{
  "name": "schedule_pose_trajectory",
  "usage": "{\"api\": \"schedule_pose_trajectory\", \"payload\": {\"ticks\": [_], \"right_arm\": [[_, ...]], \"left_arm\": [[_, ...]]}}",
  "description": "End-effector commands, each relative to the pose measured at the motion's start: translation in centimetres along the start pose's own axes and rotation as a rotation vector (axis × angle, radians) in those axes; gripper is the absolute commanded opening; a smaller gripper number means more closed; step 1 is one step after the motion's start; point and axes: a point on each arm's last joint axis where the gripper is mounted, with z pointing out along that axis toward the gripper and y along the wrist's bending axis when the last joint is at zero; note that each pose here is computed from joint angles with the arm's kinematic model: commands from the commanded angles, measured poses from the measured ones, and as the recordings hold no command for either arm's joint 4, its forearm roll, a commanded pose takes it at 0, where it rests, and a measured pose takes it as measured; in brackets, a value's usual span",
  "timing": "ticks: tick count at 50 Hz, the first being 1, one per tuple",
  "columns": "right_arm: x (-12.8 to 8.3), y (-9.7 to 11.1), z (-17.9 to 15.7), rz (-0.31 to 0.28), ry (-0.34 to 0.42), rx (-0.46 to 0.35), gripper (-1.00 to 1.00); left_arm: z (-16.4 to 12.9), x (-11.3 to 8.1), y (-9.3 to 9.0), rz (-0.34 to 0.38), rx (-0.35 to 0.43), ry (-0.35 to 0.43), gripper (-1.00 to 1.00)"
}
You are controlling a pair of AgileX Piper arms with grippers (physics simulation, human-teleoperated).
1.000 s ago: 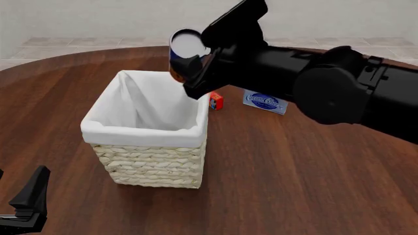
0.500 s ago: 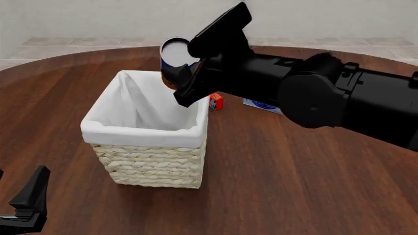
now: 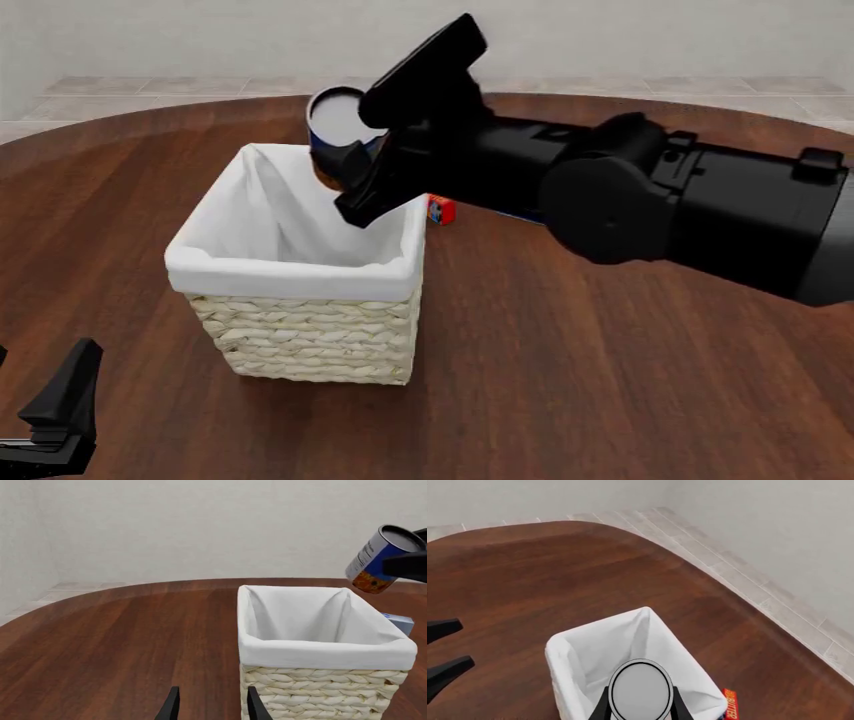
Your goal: Pick up the alphabet soup and put it in the basket.
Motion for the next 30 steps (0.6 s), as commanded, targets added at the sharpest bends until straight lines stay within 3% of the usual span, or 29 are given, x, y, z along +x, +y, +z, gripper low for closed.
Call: {"api": "schedule_pose_trajectory", "payload": {"ticks": [1,30], "right_arm": [[-0.4,0.2,0.3,-0.007,-0.012,-0.004,-1.00],[-1.2,1.0,1.4,-0.045,-0.009,-0.032,-1.00]], "left_arm": [[0.0,0.0,0.0,0.000,0.000,0.000,1.00],[0.0,0.0,0.0,0.000,0.000,0.000,1.00]]}}
